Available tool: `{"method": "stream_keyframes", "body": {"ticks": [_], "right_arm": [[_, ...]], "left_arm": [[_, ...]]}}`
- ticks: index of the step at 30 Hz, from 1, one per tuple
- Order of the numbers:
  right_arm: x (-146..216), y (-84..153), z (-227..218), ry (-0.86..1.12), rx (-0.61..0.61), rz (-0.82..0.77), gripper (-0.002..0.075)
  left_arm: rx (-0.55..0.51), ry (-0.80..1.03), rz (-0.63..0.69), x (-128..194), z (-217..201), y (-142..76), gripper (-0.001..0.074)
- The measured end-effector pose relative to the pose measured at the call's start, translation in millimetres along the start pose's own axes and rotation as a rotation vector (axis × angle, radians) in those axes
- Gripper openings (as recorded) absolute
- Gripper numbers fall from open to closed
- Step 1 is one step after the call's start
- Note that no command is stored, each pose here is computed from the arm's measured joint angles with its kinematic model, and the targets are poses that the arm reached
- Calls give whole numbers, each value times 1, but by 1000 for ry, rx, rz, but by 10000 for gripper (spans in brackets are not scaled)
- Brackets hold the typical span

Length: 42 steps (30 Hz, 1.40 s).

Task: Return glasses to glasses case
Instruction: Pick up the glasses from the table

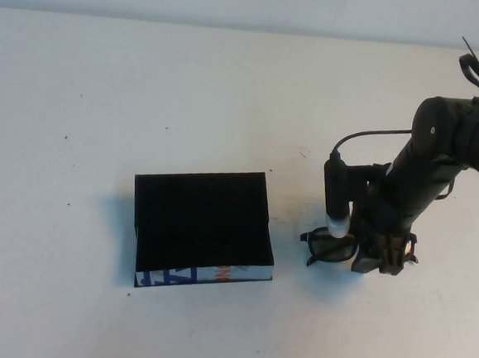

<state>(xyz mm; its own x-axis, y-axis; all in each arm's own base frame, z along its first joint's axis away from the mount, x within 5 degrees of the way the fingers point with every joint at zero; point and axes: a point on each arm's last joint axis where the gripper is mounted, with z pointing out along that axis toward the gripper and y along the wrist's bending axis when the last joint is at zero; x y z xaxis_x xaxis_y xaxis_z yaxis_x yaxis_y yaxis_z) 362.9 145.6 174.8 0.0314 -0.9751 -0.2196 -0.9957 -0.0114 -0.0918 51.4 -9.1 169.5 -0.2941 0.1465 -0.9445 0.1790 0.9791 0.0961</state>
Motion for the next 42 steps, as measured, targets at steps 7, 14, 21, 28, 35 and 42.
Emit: {"method": "stream_keyframes", "body": {"ticks": [7, 14, 21, 28, 35, 42], "right_arm": [[0, 0, 1, 1, -2, 0, 290], [-1, -1, -2, -3, 3, 0, 96], [-1, 2, -5, -3, -23, 0, 71], [-2, 6, -17, 6, -39, -13, 67], [-3, 10, -29, 7, -43, -21, 67], [-16, 24, -64, -22, -15, -31, 67]], "left_arm": [[0, 0, 0, 0, 0, 0, -1], [0, 0, 0, 0, 0, 0, -1], [0, 0, 0, 0, 0, 0, -1], [0, 0, 0, 0, 0, 0, -1], [0, 0, 0, 0, 0, 0, -1], [0, 0, 0, 0, 0, 0, -1]]}}
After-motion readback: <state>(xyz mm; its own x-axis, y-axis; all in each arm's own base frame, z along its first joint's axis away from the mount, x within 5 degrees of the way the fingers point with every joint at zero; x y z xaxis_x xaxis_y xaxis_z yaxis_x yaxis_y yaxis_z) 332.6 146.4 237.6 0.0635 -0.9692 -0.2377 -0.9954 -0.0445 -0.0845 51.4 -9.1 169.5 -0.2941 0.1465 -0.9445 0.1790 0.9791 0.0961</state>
